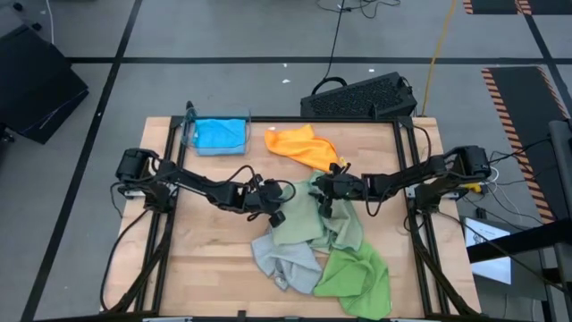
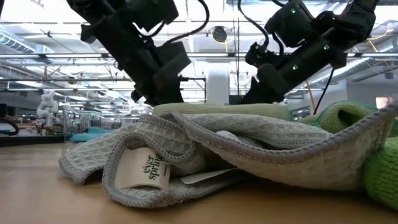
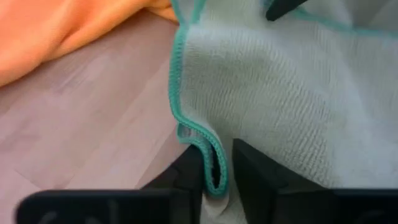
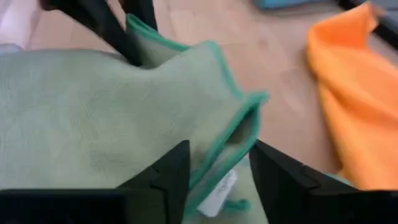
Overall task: Fold microfiber towels
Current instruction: Fold the left light green microfiber cloth
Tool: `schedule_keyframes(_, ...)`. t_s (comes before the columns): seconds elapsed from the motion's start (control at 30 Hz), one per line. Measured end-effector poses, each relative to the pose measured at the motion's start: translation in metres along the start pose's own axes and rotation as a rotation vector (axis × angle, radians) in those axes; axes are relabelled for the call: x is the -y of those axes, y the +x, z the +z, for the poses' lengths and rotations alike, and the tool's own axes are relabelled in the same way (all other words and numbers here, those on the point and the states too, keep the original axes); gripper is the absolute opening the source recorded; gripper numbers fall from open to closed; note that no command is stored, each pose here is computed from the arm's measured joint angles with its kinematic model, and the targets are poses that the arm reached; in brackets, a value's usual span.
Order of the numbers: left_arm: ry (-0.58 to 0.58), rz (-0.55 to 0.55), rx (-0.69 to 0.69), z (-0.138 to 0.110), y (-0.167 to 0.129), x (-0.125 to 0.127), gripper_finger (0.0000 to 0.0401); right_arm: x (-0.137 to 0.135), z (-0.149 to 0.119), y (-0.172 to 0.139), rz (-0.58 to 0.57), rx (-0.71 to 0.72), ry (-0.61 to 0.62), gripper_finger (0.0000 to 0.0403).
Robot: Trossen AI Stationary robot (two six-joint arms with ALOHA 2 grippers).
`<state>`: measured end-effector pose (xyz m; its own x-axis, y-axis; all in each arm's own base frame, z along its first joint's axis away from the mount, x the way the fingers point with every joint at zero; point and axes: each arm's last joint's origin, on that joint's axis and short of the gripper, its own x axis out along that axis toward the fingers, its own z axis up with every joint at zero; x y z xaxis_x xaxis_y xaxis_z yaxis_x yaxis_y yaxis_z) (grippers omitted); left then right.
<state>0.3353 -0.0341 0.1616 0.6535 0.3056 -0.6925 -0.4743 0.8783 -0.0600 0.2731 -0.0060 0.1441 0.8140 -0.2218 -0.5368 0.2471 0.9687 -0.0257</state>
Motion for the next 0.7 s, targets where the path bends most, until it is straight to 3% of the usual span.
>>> schedule_keyframes(0.17,-0.011,-0.03,0.042,0.012,-0.019,-0.002,0.0127,0.002,0.0,-0.002,0.131,-0.019,0.02,0.0202)
schedule_keyframes(0.43,0.017,-0.022,0.095,0.02,-0.044,-0.002,0.0134,0.015,0.013,-0.023,-0.021,0.01,-0.01,0.0244)
schedule_keyframes(0.57,0.049,-0.005,0.117,0.023,-0.046,-0.003,0.0134,0.015,0.025,-0.04,-0.002,0.073,-0.03,0.0246)
schedule_keyframes(0.7,0.086,0.001,0.161,0.026,-0.047,-0.002,0.0134,0.01,0.028,-0.046,0.113,0.178,-0.033,0.0235)
